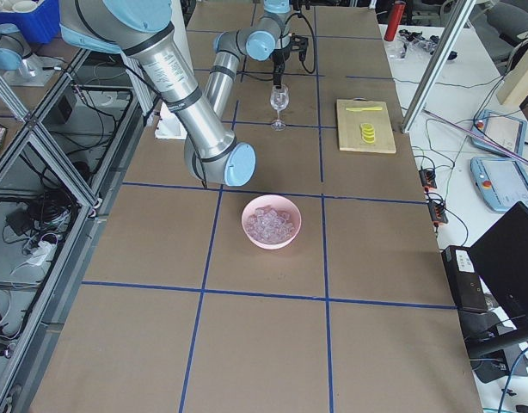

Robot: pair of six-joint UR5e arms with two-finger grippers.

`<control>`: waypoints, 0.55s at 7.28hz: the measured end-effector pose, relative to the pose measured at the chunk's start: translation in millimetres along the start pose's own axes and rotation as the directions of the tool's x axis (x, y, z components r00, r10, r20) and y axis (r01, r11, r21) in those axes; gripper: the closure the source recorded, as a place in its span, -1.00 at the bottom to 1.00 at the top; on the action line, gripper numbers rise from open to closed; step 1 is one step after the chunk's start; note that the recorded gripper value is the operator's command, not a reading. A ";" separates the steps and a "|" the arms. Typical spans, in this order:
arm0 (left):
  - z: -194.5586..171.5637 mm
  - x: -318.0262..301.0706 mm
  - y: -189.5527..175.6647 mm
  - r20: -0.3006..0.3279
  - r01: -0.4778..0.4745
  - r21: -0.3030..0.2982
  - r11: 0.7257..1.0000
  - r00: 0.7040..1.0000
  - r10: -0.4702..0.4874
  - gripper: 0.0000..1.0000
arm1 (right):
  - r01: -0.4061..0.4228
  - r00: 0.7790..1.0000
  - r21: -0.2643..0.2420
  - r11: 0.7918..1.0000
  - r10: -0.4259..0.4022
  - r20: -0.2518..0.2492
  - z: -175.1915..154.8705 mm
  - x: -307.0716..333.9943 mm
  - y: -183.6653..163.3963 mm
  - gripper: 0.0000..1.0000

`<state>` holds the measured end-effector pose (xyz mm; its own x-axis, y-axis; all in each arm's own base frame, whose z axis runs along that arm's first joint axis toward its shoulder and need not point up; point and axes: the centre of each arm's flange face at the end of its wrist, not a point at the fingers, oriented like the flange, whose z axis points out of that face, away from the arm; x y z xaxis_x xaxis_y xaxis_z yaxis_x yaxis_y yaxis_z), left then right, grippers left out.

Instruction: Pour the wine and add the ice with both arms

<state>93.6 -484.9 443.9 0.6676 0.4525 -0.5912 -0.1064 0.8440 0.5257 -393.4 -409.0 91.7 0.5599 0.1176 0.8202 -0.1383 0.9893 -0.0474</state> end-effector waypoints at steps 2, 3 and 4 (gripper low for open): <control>-13.4 -44.0 -8.0 0.051 -0.021 0.022 1.000 0.998 0.020 -1.00 | 0.021 0.991 0.006 1.000 -0.020 -0.132 -15.6 36.7 -19.4 -1.00; -18.8 -57.4 -9.0 0.066 -0.013 0.031 0.999 0.998 0.011 -1.00 | 0.062 0.979 0.004 0.998 -0.059 -0.197 -24.2 63.6 -36.0 -1.00; -21.8 -63.8 -9.3 0.075 -0.009 0.036 0.999 0.997 0.006 -1.00 | 0.127 0.959 -0.006 0.992 -0.125 -0.254 -33.8 100.9 -57.6 -1.00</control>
<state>35.9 -515.3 463.4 0.7205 0.4349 -0.5401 -0.0858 0.8288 0.5530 -301.4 -451.1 157.9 0.7617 0.0115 0.6478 -0.0607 0.9967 0.0537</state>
